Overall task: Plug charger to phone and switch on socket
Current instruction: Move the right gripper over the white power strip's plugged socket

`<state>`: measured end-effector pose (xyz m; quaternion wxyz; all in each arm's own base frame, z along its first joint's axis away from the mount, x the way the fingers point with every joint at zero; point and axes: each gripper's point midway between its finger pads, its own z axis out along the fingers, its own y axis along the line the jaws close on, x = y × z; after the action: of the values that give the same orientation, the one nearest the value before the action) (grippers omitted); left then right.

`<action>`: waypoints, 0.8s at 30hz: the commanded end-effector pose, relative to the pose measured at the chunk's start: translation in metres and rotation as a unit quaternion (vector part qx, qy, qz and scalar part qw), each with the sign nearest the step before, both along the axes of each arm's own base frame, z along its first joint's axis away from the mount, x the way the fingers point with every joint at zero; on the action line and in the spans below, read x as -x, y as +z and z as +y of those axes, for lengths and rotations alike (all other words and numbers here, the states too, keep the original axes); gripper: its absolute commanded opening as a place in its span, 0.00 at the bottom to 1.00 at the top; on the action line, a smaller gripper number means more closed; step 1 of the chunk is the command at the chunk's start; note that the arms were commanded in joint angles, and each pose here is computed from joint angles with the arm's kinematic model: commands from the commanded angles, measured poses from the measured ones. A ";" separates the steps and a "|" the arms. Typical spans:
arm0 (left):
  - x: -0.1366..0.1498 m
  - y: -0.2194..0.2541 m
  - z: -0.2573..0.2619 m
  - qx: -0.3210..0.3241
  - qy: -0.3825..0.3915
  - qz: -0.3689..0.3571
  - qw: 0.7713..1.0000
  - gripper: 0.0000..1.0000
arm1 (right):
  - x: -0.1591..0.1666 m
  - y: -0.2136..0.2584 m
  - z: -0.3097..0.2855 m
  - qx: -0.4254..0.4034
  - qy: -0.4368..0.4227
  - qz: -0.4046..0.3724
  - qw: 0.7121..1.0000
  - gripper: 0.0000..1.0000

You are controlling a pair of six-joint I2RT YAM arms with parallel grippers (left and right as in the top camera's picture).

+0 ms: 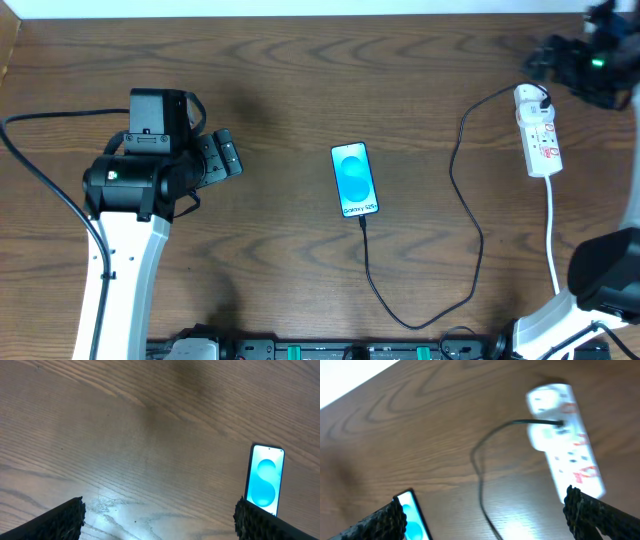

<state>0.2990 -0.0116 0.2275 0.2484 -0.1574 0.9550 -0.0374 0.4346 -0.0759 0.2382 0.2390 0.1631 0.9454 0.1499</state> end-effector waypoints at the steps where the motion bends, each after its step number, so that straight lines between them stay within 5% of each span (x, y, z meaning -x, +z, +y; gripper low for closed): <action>1: 0.001 0.000 0.003 -0.008 0.000 0.001 1.000 0.95 | 0.008 0.015 -0.029 -0.003 -0.009 -0.026 1.000 0.99; 11: 0.001 0.000 0.003 -0.008 0.000 0.001 1.000 0.95 | 0.014 0.000 -0.063 -0.002 -0.006 -0.036 0.999 0.99; 24: 0.001 0.000 0.003 -0.008 0.000 0.001 1.000 0.95 | -0.004 -0.078 -0.053 -0.012 0.045 -0.072 0.996 0.99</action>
<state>0.2990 -0.0116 0.2275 0.2484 -0.1574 0.9550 -0.0374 0.4394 -0.1472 0.1659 0.2933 0.1546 0.9309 0.1530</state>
